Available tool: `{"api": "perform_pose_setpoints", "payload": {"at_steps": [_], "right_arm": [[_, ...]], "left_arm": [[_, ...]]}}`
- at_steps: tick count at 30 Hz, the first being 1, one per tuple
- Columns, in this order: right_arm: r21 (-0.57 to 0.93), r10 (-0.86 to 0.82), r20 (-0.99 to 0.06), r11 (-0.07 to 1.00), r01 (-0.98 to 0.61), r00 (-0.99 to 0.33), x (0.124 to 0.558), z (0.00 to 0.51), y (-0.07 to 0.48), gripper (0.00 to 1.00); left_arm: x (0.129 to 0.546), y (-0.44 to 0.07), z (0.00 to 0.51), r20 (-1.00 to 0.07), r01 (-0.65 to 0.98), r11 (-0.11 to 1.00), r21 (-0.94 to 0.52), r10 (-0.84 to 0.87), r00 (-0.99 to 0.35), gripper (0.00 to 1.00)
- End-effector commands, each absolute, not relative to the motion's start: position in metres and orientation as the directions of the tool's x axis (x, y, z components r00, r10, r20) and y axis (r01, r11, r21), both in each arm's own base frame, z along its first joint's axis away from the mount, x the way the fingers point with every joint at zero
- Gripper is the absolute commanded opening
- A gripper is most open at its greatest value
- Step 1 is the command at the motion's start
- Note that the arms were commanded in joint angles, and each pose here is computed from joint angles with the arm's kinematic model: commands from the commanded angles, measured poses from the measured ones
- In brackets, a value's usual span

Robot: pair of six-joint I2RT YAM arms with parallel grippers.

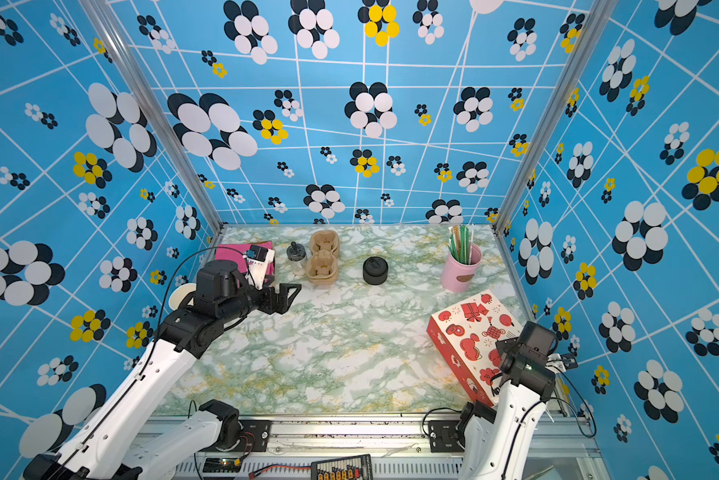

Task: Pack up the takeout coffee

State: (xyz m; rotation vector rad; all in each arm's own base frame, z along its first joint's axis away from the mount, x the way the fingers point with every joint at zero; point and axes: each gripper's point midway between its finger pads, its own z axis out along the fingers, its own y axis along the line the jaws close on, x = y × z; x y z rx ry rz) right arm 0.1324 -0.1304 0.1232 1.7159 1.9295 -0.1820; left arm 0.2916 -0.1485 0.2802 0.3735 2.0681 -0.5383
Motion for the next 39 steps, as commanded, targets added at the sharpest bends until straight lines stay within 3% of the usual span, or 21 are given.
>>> {"api": "perform_pose_setpoints", "payload": {"at_steps": [1, 4, 11, 21, 34, 36, 39], "right_arm": [[0.263, 0.878, -0.478, 0.167, 0.950, -0.022, 0.134, 0.121, -0.133, 0.99], [0.266, 0.875, -0.484, 0.167, 0.949, -0.018, 0.134, 0.121, -0.134, 0.93], [0.266, 0.853, -0.522, 0.181, 0.947, -0.016, 0.132, 0.129, -0.137, 0.51], [0.290, 0.810, -0.586, 0.235, 0.928, -0.022, 0.136, 0.154, -0.142, 0.01], [0.330, 0.790, -0.608, 0.340, 0.881, -0.078, 0.152, 0.190, -0.137, 0.01], [0.335, 0.792, -0.603, 0.358, 0.872, -0.093, 0.153, 0.191, -0.134, 0.20], [0.303, 0.775, -0.623, 0.365, 0.880, -0.107, 0.148, 0.196, -0.136, 0.41]], "left_arm": [[0.290, -0.151, 0.281, -0.863, 0.472, 0.852, -0.228, 0.048, -0.503, 0.94], [0.290, -0.152, 0.282, -0.866, 0.474, 0.850, -0.229, 0.045, -0.499, 0.94], [0.288, -0.154, 0.282, -0.867, 0.480, 0.847, -0.229, 0.046, -0.496, 0.93], [0.288, -0.156, 0.282, -0.872, 0.482, 0.846, -0.230, 0.040, -0.488, 0.93], [0.286, -0.158, 0.283, -0.878, 0.493, 0.838, -0.233, 0.037, -0.477, 0.94], [0.286, -0.158, 0.283, -0.878, 0.494, 0.838, -0.233, 0.037, -0.478, 0.94], [0.285, -0.158, 0.283, -0.878, 0.497, 0.836, -0.235, 0.037, -0.477, 0.94]]}}
